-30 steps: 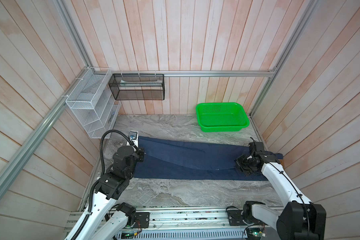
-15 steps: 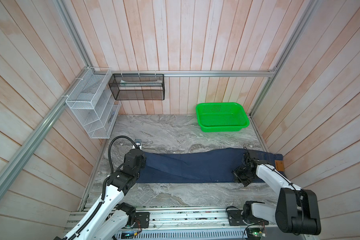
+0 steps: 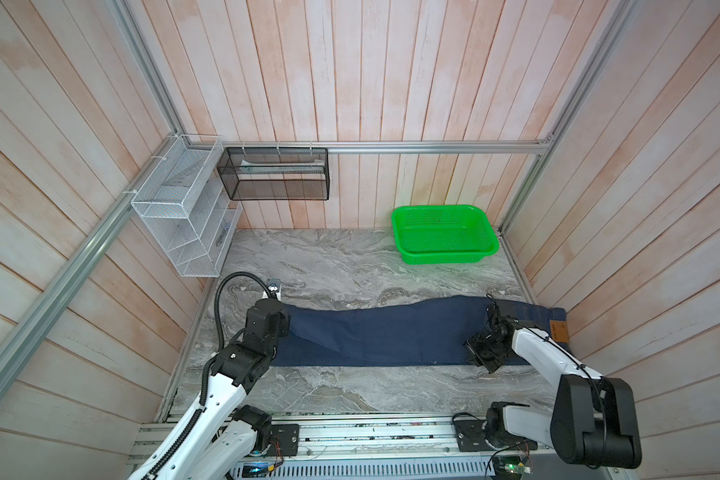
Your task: Fold and stack the trousers
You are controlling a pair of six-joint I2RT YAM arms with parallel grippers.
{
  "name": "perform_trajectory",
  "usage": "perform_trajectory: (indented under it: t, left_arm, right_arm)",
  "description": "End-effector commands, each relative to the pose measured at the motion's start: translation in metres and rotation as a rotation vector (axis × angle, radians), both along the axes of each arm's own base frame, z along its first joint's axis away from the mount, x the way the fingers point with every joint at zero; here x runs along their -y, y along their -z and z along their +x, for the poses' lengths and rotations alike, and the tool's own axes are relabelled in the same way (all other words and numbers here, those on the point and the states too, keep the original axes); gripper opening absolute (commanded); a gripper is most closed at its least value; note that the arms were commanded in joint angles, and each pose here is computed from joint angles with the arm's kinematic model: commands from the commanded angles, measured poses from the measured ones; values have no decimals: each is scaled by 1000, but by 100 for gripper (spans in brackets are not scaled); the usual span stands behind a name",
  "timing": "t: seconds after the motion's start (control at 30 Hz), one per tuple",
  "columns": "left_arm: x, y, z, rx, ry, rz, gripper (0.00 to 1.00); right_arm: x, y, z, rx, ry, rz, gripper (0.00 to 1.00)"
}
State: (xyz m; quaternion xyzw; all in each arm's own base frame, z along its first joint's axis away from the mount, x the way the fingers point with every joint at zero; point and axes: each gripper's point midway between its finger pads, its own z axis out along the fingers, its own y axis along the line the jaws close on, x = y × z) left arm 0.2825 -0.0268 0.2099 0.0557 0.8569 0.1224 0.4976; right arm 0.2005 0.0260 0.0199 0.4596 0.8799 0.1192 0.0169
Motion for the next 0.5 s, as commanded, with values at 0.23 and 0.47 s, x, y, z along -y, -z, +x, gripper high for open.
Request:
perform_trajectory:
  t: [0.23, 0.47]
  left_arm:
    - [-15, -53, -8, 100, -88, -55, 48]
    - [6, -40, 9, 24, -75, -175, 56]
  right_arm:
    - [5, 2, -2, -20, -28, -32, 13]
    - [0, -31, 16, 37, -119, -47, 36]
